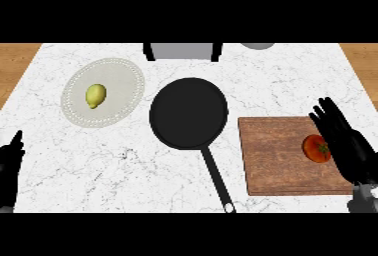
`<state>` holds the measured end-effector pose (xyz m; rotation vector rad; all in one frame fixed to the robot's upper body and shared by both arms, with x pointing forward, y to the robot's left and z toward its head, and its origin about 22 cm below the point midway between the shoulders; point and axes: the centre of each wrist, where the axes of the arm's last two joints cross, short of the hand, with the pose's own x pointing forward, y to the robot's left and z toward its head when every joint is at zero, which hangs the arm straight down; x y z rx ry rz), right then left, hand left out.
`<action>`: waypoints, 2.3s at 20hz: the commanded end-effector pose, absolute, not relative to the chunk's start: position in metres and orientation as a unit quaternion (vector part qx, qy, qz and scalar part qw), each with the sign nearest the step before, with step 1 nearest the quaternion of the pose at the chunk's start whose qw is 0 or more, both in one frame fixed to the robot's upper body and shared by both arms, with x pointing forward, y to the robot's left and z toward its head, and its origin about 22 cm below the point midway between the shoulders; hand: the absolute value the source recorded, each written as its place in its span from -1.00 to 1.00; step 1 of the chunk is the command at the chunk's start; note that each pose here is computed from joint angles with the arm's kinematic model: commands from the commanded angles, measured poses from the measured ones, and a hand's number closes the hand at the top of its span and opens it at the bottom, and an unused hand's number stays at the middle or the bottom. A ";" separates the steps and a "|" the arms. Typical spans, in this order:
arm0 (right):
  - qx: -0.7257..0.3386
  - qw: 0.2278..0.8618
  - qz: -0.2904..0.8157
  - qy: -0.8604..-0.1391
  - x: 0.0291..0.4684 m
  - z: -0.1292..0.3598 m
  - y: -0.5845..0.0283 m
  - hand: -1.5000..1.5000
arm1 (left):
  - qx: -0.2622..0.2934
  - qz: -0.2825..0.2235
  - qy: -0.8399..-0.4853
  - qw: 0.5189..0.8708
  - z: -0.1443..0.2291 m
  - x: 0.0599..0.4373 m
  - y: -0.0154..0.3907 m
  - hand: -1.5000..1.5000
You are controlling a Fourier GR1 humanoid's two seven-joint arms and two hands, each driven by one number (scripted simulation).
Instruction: Pick the tomato from the cutting board and place it in the pan
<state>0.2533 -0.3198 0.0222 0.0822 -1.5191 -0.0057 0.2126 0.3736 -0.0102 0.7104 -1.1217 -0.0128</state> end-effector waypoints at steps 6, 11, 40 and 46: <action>0.087 0.565 -0.022 -0.821 0.295 0.088 -0.366 -1.00 | 0.190 -0.117 -0.651 0.726 0.013 0.237 0.301 0.00; -0.146 0.689 -0.107 -0.702 0.220 0.025 -0.444 -1.00 | 0.158 -0.104 -0.638 0.746 0.002 0.220 0.286 0.00; -0.163 0.732 0.407 -0.522 0.292 0.129 -0.421 -1.00 | 0.150 -0.118 -0.635 0.749 0.019 0.226 0.281 0.00; -0.205 0.728 0.463 -0.462 0.315 0.144 -0.383 -1.00 | 0.148 -0.121 -0.631 0.752 0.007 0.224 0.279 0.00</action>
